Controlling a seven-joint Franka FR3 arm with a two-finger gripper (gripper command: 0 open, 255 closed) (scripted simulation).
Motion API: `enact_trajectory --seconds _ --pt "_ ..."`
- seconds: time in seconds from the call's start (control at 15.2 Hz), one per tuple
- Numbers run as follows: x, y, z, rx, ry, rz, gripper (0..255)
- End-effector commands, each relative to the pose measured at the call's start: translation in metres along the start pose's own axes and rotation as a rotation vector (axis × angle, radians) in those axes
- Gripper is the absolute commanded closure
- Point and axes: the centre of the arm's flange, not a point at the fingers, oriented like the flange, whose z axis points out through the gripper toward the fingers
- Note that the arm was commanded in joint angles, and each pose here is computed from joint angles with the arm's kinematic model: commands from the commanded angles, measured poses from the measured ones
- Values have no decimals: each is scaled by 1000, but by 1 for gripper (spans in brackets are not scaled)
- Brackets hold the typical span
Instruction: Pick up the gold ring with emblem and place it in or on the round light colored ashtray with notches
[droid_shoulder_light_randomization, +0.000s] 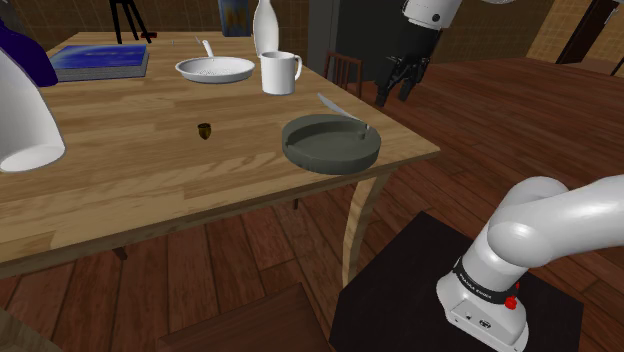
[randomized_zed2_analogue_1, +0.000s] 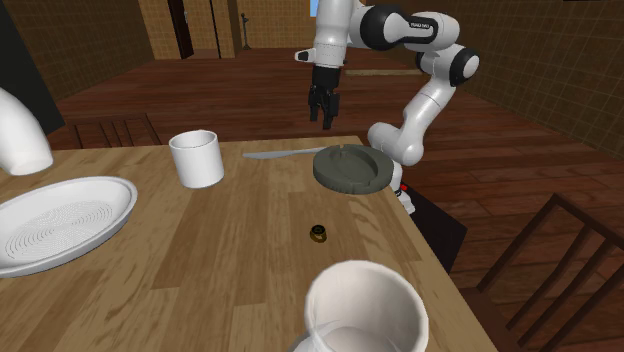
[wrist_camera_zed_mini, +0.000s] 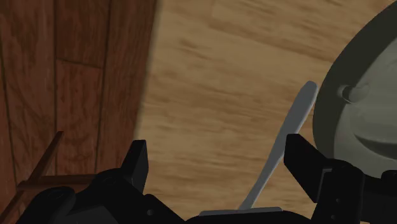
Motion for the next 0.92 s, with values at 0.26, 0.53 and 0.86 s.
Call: enact_trajectory --seconds 0.26,0.53,0.86 --pt "22 -46 7 10 0 -5 0" --pt "44 -92 14 20 1 -9 0" --pt "72 -149 21 33 1 -15 0"
